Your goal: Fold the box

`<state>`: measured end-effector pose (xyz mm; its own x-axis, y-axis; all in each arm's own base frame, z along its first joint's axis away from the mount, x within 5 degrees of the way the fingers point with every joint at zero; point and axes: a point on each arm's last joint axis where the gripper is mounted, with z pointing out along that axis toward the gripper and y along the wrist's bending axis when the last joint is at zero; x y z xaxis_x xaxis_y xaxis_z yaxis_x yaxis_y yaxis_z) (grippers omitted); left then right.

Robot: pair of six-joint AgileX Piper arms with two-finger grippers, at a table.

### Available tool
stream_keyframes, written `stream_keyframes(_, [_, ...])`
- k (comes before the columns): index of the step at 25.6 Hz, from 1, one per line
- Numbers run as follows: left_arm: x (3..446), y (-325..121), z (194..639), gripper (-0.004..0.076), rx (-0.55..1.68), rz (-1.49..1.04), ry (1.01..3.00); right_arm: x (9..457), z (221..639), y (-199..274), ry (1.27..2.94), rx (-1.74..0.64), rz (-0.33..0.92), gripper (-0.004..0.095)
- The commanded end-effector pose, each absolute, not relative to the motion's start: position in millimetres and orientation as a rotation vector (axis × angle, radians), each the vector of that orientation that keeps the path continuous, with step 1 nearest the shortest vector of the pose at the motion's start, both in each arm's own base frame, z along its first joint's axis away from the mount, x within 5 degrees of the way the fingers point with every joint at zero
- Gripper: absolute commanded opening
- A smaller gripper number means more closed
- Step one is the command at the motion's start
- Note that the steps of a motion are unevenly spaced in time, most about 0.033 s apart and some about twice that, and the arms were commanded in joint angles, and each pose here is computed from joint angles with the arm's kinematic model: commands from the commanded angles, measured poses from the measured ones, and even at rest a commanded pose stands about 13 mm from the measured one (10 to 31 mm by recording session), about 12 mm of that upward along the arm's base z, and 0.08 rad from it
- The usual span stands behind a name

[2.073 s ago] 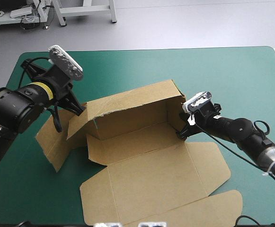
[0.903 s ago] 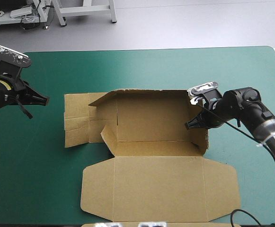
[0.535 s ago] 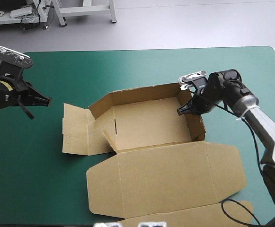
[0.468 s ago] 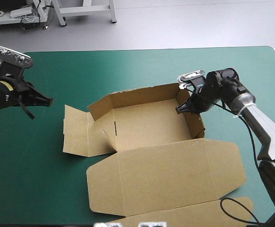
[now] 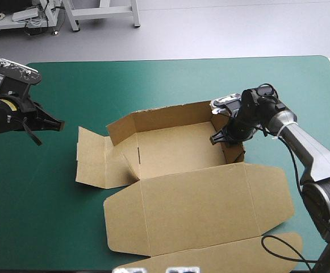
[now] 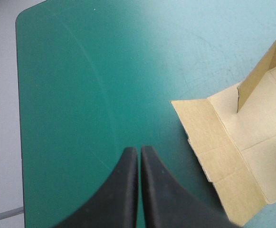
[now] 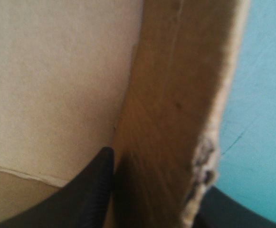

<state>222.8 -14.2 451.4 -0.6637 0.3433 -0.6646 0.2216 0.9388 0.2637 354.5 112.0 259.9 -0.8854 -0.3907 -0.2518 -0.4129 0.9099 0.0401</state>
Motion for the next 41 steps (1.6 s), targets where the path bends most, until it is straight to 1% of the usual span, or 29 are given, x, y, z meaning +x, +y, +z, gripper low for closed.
stream_keyframes(1, [215.8,-13.6,468.8,0.0007,0.38,0.209,2.223,348.3,283.7,108.9,2.78,-0.611,0.131,0.0627])
stream_keyframes(3, [215.8,-13.6,468.8,0.0007,0.38,0.209,2.223,346.6,290.3,108.3,2.773,-0.612,0.129,0.0777])
stream_keyframes(4, [215.8,-13.6,468.8,0.0007,0.38,0.209,2.223,344.7,296.4,107.7,2.773,-0.615,0.127,0.0824])
stream_keyframes(5, [215.8,-13.6,468.8,0.0007,0.38,0.209,2.223,343.1,303.4,107.0,2.772,-0.619,0.123,0.085])
stream_keyframes(8, [215.8,-13.7,468.7,0.0007,0.38,0.207,2.223,335.1,331.5,104.8,2.757,-0.632,0.125,0.0857])
stream_keyframes(15, [215.4,-13.6,468.3,0.0007,0.38,0.206,2.23,315.6,407.8,99.3,2.517,-0.588,0.139,0.0857])
stream_keyframes(18, [215.1,-16.8,467.9,0.0007,0.401,0.167,2.229,312.1,421.6,98.3,2.472,-0.575,0.142,0.0857])
stream_keyframes(22, [214.1,-17.4,466.8,0.0007,0.411,0.159,2.243,315.6,414.6,99.3,2.497,-0.572,0.143,0.0855])
stream_keyframes(27, [212.3,-16.9,464.1,0.0006,0.42,0.162,2.276,332.5,388.1,104.3,2.58,-0.572,0.144,0.0855])
stream_keyframes(30, [203.5,-16.2,458.0,0.0006,0.422,0.159,2.28,350.3,361.5,110.0,2.654,-0.581,0.147,0.0855])
stream_keyframes(34, [184.5,-14.5,435.7,0.0006,0.424,0.153,2.301,370.6,325.0,116.5,2.75,-0.595,0.151,0.0848])
stream_keyframes(38, [167.4,-12.9,419.2,0.0006,0.424,0.148,2.305,379.0,305.1,123.0,2.802,-0.594,0.211,0.0774])
stream_keyframes(40, [162.1,-12.4,412.5,0.0006,0.423,0.149,2.287,380.7,300.3,125.5,2.814,-0.597,0.242,0.0716])
stream_keyframes(41, [159.7,-12.2,409.1,0.0006,0.422,0.15,2.275,381.5,297.9,126.6,2.818,-0.602,0.254,0.0663])
